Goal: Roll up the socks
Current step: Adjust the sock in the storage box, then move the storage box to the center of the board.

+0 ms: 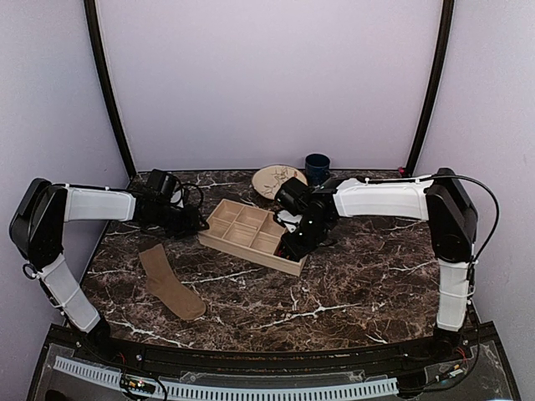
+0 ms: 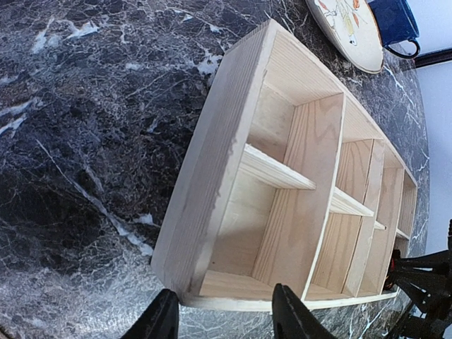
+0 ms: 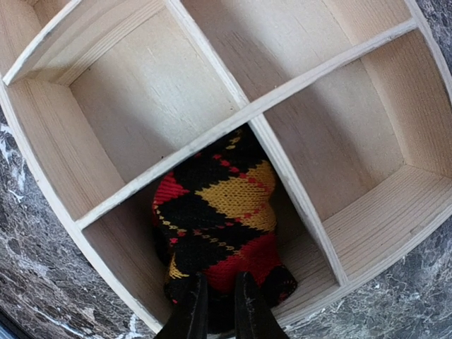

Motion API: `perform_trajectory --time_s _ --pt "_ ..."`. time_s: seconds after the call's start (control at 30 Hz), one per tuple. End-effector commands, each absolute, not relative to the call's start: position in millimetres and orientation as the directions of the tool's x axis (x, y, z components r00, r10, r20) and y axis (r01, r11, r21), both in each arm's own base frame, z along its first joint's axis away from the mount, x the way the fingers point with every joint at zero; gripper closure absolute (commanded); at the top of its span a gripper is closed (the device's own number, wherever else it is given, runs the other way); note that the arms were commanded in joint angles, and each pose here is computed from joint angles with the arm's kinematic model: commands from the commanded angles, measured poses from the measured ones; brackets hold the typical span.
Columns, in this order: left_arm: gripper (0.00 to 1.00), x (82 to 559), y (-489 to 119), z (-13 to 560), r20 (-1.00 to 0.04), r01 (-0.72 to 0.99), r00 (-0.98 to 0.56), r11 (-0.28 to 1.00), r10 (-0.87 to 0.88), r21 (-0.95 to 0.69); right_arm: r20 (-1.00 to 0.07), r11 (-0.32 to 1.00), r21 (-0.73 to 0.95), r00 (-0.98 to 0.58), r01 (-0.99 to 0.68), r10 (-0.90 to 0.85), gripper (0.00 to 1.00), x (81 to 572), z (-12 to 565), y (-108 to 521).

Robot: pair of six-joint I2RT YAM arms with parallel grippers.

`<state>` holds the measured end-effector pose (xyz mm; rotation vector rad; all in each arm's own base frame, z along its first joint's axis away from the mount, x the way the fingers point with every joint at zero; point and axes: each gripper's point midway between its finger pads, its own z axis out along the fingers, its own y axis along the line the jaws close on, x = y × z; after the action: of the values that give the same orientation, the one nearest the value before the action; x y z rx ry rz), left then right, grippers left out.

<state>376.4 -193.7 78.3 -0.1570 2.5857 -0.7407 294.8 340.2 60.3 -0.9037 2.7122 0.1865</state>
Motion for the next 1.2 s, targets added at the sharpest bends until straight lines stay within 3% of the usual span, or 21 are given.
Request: perform_trajectory --time_s 0.0,0.27,0.43,0.73,1.17 --pt "0.52 384 -195 91 -0.417 0.035 -0.88 0.845 -0.227 -0.534 -0.34 0.817 -0.006 -0.767 -0.576 -0.544 0.84 305 73 336" --pt "0.51 390 -194 98 -0.439 0.038 -0.867 0.847 -0.235 -0.53 -0.562 0.855 -0.06 -0.69 -0.516 -0.456 0.68 342 147 344" --pt "0.52 392 -193 99 -0.437 0.035 -0.868 0.851 -0.234 -0.524 -0.6 0.892 -0.088 -0.692 -0.443 -0.402 0.63 350 160 331" --pt "0.51 389 -185 91 -0.44 0.015 -0.869 0.876 -0.227 -0.483 -0.538 0.951 -0.127 -0.786 -0.281 -0.304 0.64 346 132 294" --pt "0.51 405 -177 96 -0.506 0.001 -0.824 0.893 -0.254 -0.451 -0.45 0.983 -0.045 -0.875 -0.179 -0.18 0.71 338 80 270"
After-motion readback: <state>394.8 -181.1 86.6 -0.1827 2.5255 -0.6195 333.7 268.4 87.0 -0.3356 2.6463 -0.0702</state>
